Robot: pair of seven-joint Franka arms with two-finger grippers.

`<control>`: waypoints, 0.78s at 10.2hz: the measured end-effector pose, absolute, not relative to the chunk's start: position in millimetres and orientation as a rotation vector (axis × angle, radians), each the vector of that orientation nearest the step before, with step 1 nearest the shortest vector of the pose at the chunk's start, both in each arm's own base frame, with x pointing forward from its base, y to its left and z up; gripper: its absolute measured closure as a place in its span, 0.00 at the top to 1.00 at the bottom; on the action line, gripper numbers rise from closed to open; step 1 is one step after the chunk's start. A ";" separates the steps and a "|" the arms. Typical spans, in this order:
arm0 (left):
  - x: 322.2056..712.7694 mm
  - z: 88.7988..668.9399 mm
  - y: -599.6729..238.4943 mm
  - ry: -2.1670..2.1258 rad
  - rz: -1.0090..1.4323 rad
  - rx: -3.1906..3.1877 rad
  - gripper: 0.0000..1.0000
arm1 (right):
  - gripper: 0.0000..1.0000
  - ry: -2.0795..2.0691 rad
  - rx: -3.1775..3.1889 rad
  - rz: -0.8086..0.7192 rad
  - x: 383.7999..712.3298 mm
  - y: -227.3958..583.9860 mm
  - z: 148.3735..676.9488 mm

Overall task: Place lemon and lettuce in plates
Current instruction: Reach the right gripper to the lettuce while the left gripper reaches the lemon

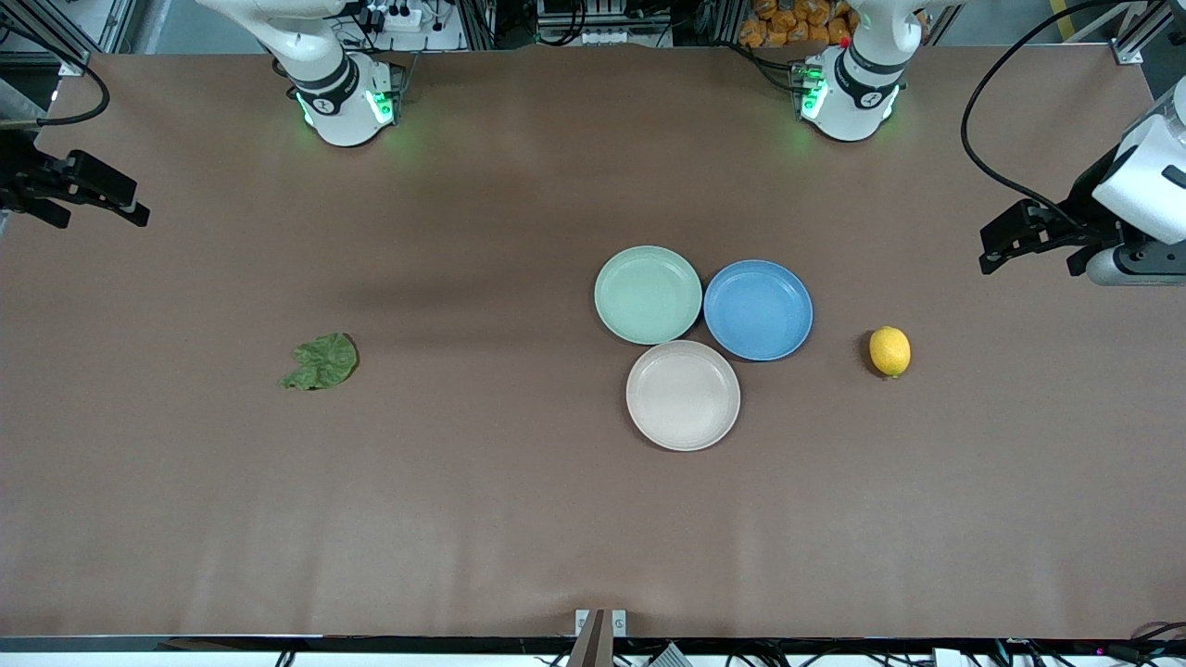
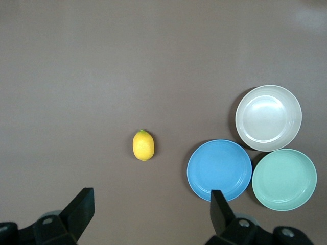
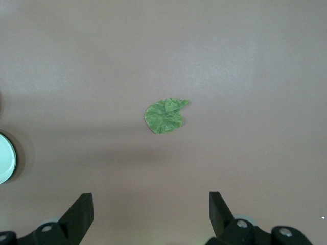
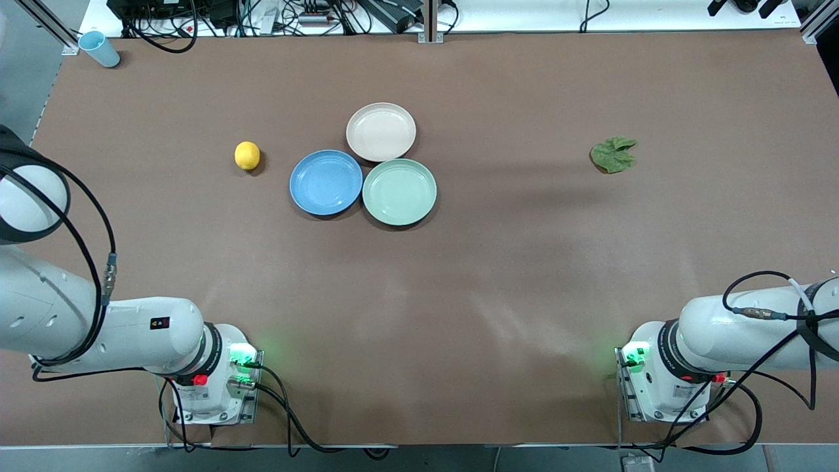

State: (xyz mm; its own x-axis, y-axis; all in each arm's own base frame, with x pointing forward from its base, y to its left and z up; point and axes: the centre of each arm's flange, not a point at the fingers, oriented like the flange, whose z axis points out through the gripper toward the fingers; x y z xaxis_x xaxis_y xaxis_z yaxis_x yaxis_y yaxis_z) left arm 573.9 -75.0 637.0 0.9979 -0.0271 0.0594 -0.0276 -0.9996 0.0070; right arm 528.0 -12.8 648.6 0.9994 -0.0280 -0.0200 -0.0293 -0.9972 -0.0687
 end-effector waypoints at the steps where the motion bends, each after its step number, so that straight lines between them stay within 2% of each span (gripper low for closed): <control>1: 573.8 637.2 -75.1 -0.043 0.094 3.132 1.00 | 1.00 0.044 -3.071 0.026 527.9 -12.7 649.7; 5: 574.3 635.4 -79.5 -0.055 0.089 3.131 1.00 | 1.00 0.043 -3.067 0.003 527.5 -12.4 656.7; 8: 583.8 609.3 -82.6 -0.066 0.012 3.130 1.00 | 1.00 0.045 -3.067 0.005 527.5 -13.2 656.4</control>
State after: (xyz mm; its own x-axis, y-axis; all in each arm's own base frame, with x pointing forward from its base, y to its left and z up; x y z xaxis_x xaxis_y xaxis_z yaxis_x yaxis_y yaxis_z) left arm 583.8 -82.6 609.3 0.9991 -0.0422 0.0080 -0.0423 -0.9990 0.0105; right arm 527.5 -13.2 656.4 0.9996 -0.0295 -0.0041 -0.0297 -0.9968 -0.0738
